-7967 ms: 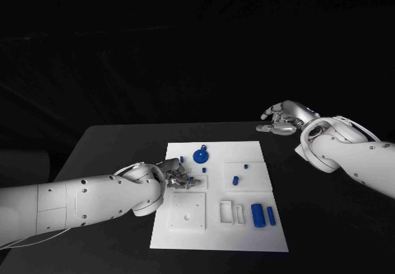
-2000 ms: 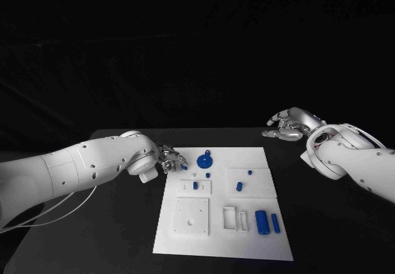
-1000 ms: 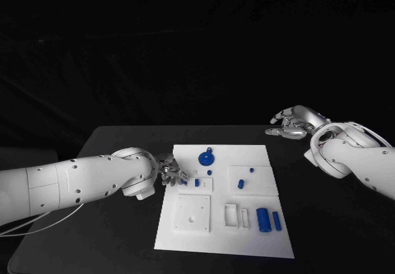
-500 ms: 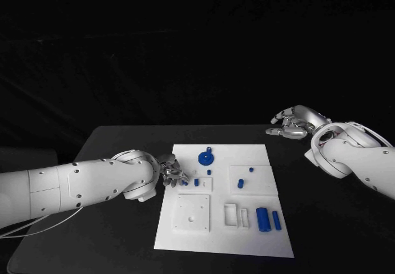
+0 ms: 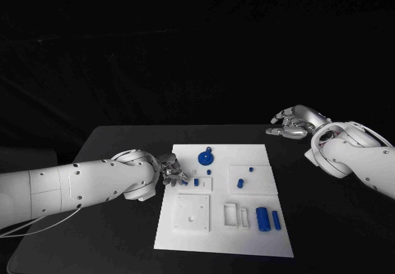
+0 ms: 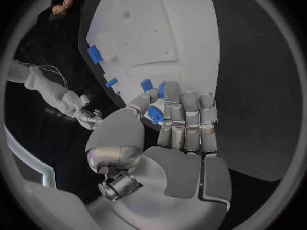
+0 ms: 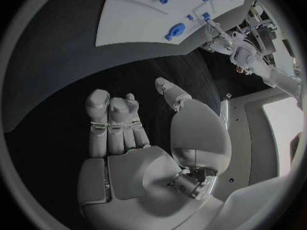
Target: Assemble the parts on the task board
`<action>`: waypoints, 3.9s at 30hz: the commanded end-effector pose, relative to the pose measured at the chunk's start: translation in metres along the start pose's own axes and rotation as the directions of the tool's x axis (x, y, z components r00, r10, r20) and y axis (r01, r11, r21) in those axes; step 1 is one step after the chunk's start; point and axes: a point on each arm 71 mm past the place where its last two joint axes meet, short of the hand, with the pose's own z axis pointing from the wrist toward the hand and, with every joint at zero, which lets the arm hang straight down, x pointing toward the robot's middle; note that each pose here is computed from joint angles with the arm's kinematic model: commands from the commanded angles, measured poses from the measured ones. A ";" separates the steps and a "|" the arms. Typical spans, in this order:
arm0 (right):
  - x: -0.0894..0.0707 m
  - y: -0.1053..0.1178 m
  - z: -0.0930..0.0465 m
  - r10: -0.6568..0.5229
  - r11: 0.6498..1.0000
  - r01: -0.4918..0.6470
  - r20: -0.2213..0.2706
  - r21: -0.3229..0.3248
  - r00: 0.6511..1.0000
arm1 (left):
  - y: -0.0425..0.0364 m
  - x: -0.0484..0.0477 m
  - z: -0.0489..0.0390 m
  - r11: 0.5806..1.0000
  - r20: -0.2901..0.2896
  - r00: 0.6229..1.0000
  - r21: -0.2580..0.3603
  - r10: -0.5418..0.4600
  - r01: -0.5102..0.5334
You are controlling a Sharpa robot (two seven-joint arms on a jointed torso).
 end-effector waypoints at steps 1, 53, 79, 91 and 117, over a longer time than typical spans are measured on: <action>0.001 0.000 0.000 -0.002 1.000 0.002 -0.011 -0.006 1.000 | 0.0017 0.0054 0.0009 1.000 -0.015 1.000 -0.004 0.026 -0.026; 0.002 0.000 -0.001 -0.002 1.000 0.002 -0.013 -0.005 1.000 | 0.0043 0.0104 0.0001 1.000 -0.078 0.997 -0.009 0.004 -0.004; 0.003 0.000 0.000 -0.002 1.000 0.002 -0.015 -0.006 1.000 | 0.0113 0.0068 0.0025 0.998 -0.096 0.994 -0.022 -0.055 0.053; 0.004 0.000 0.000 -0.002 1.000 0.002 -0.016 -0.005 1.000 | 0.0101 0.0010 0.0062 0.997 -0.143 0.987 -0.023 -0.080 0.078; 0.005 -0.001 0.000 -0.002 1.000 0.002 -0.019 -0.004 1.000 | -0.0054 -0.0256 0.0107 0.999 -0.230 0.972 -0.009 -0.040 0.039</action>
